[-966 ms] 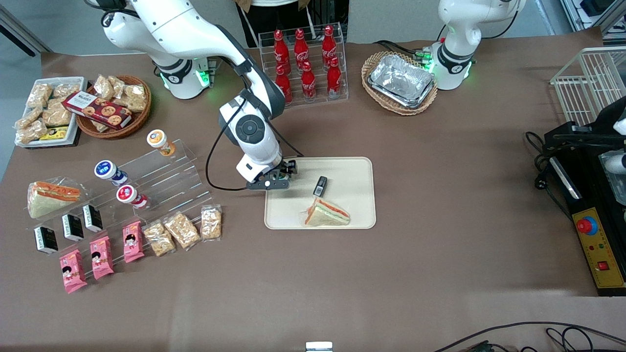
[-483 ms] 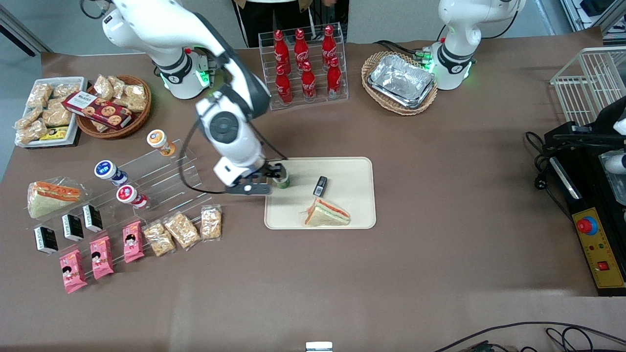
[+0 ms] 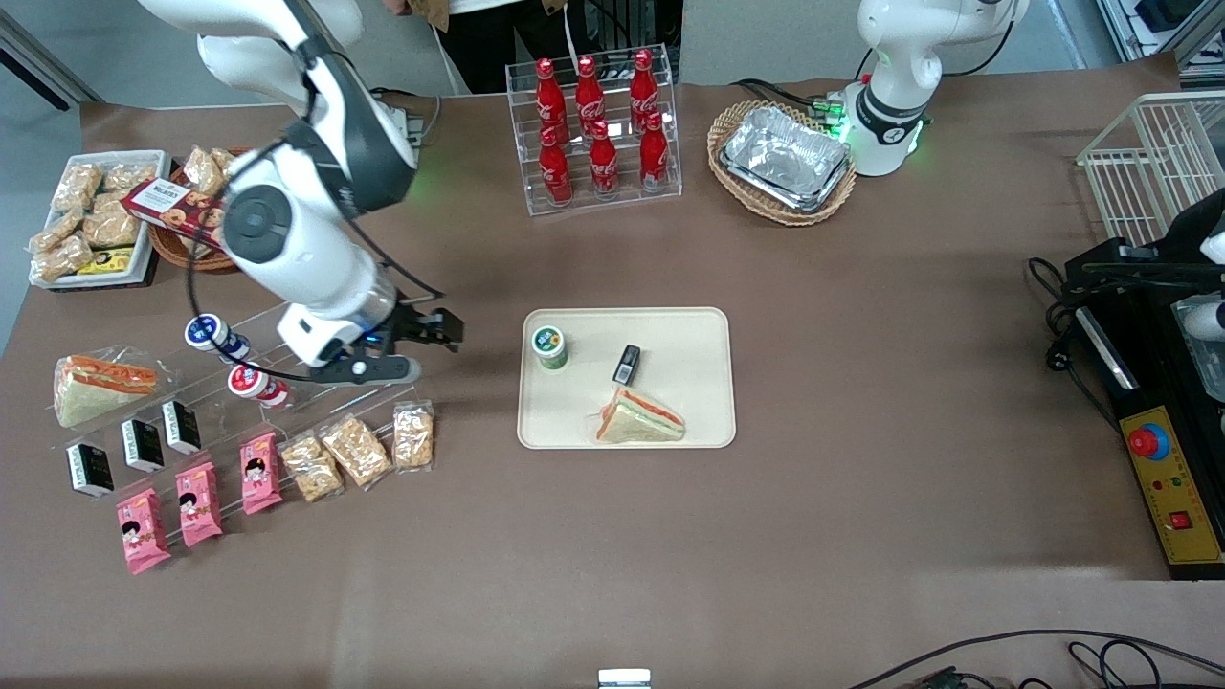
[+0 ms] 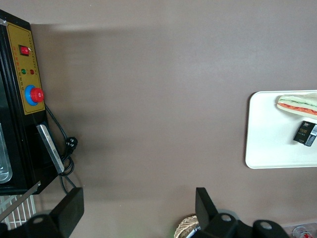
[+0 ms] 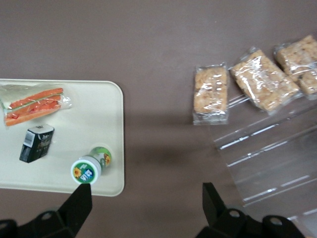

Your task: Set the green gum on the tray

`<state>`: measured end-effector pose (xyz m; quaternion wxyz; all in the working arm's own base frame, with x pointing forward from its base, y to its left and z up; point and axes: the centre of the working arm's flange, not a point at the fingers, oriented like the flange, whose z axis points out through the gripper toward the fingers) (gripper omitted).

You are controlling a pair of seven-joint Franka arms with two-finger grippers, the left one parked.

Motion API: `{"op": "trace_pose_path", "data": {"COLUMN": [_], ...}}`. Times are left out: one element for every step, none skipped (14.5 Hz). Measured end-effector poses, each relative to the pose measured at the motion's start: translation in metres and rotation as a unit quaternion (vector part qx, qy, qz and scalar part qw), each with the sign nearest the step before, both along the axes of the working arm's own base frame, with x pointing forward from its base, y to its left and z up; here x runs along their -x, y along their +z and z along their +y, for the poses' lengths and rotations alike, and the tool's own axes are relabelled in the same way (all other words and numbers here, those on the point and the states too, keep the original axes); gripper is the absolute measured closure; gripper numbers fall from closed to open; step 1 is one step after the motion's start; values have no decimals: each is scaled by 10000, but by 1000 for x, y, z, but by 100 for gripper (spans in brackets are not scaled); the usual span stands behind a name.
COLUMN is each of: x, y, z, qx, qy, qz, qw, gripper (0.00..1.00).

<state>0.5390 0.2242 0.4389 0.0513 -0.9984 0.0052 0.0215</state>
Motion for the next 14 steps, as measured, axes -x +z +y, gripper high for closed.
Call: {"op": "trace_pose_path", "data": {"x": [-1,-3,-6,-10,-14,-17,-21,-24,-26,-28,-29,-29,-29,-29], "y": [10,21,35,48,61,72,80,85,89,92,94,98,104,112], "z": [-10,-21,-35,-52,-71,-90,-108,-124,-137,-147,-154,-160,-165,-171], "qx": [2,2,1,-3,-13,-29,-48,-66,-80,-90,-95,-99,-103,-107], "qy": [35,63,92,115,147,179,221,264,295,311,307,309,295,268], "qz": [41,84,136,187,225,238,223,198,159,121,122,133,126,105], "qw": [10000,9999,9999,9998,9996,9996,9995,9994,9994,9994,9994,9994,9994,9995], "gripper": [0,0,0,0,0,0,0,0,0,0,0,0,0,0]}}
